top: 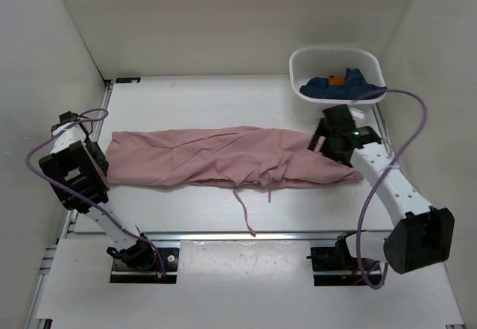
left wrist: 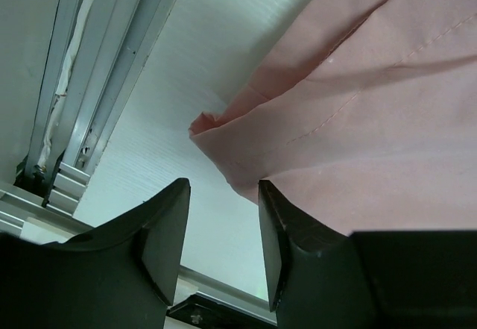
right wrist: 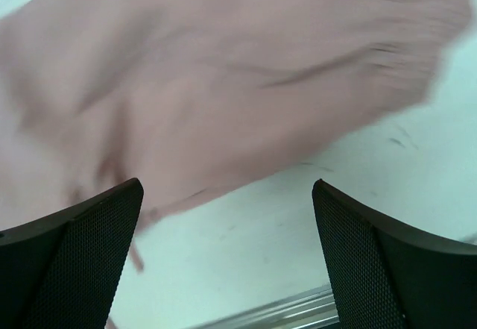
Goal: Fold and stack the trousers
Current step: Fold the trousers
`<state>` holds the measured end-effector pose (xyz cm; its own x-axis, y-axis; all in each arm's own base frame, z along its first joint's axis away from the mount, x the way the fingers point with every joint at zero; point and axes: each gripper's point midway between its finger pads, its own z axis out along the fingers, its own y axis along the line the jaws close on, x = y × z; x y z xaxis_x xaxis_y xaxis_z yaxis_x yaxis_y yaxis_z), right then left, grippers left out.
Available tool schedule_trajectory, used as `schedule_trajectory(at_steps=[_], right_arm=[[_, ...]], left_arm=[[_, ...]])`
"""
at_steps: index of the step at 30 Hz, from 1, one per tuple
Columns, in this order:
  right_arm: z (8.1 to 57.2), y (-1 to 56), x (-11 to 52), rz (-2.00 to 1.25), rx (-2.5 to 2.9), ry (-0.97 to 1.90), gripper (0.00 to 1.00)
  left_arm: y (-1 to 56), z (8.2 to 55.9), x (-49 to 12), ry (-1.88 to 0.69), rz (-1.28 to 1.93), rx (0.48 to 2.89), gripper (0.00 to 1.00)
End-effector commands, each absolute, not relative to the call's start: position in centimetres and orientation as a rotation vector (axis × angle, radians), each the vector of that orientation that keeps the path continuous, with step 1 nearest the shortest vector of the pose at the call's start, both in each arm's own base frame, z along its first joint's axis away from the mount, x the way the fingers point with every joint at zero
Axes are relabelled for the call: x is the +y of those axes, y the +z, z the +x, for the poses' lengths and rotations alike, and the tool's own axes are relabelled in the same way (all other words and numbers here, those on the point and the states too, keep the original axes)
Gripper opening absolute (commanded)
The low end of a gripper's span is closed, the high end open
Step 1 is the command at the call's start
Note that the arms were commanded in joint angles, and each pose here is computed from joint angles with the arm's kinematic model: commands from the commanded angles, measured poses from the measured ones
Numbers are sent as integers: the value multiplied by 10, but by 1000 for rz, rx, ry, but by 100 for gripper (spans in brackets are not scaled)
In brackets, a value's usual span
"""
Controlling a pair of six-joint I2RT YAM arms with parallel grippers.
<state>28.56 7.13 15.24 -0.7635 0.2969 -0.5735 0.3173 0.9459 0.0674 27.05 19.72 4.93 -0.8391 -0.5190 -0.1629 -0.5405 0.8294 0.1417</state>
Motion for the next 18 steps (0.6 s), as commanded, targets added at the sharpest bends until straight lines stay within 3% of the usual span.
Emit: schedule_trajectory(at_steps=[1,7,14,16,18], right_arm=[[270,114,38,804,2528,-40,99],[303,87,-42,1197,2325,-82,99],[309,27,-68,1329,2436,-196,99],[301,6,-67,1369,2507,-239,93],[295,-2,-68,1379,2536,-273,79]], left_arm=[[55,272,202,304,-842,2864,54],[58,274,204,320,-842,2855,55],[49,259,202,355,-854,2899,56],[49,261,205,371,-854,2890,56],[49,260,206,385,-855,2891,56]])
